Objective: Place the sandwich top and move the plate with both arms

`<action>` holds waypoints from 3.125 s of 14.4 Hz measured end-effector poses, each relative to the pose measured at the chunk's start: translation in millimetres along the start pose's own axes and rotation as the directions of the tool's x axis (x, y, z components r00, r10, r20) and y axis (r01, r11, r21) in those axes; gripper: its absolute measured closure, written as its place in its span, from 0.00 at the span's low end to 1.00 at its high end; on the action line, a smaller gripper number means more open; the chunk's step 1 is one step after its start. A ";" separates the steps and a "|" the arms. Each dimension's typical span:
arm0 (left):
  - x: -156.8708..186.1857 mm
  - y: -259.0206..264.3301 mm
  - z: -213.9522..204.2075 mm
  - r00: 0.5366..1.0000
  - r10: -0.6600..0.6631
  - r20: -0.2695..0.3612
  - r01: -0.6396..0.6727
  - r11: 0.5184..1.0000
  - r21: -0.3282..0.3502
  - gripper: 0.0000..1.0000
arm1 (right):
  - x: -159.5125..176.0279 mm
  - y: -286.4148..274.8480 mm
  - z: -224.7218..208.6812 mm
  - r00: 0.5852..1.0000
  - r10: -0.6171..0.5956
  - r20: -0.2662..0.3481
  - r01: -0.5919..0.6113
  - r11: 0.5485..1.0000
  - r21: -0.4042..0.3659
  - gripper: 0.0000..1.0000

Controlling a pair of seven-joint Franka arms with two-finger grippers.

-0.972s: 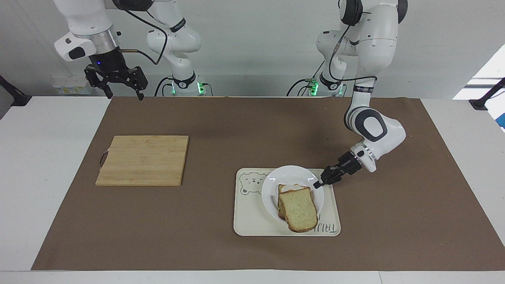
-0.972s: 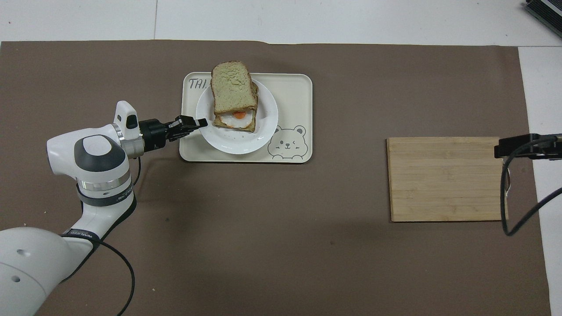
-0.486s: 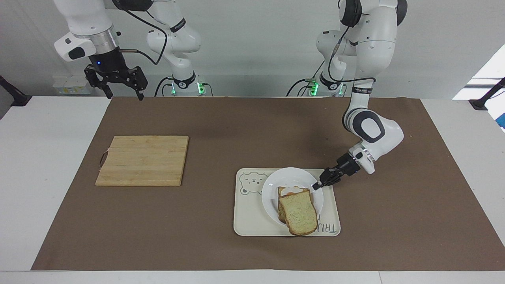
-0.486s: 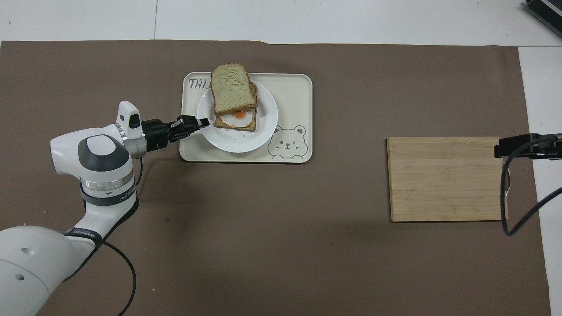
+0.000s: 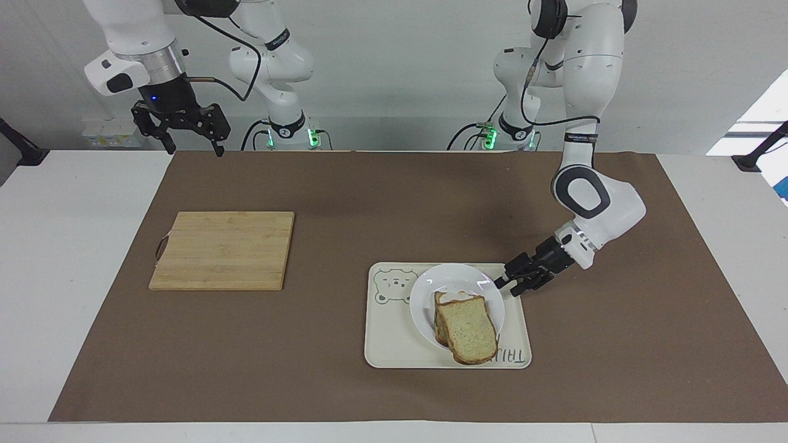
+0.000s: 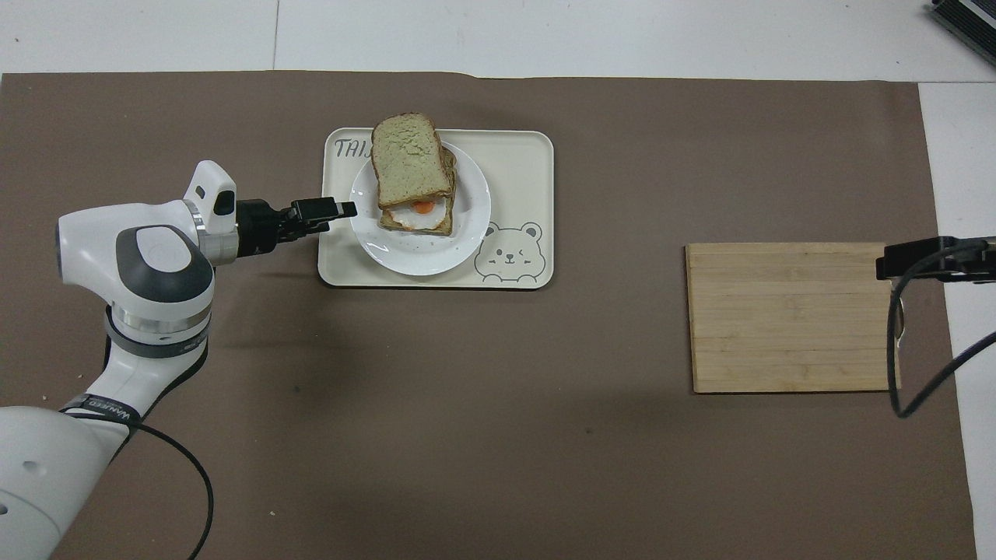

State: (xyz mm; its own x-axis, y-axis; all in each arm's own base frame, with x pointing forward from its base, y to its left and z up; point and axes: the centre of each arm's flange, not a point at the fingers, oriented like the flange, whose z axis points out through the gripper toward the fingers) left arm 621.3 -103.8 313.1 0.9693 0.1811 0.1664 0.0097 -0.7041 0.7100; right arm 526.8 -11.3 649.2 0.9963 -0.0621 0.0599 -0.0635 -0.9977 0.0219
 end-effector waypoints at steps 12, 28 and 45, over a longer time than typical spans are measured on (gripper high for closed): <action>59.1 133.0 -193.3 0.872 0.417 0.257 -0.490 0.754 0.438 0.00 | 0.0 0.0 0.0 1.000 0.000 0.000 0.000 1.000 0.000 0.00; 0.6 224.9 -352.0 0.824 0.353 0.443 -0.563 0.597 0.572 0.00 | 0.0 0.0 0.0 1.000 0.000 0.000 0.000 1.000 0.000 0.00; -24.0 232.4 -356.2 0.908 0.180 0.379 -0.396 0.667 0.631 0.00 | 0.0 0.0 0.0 1.000 0.000 0.000 0.000 1.000 0.000 0.00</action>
State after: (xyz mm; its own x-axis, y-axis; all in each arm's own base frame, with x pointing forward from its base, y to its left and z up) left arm 512.8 -27.2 717.9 0.9747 -0.2226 0.0191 -0.2222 -0.9747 -0.0237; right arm 526.8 -11.3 649.2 0.9963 -0.0621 0.0599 -0.0635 -0.9977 0.0219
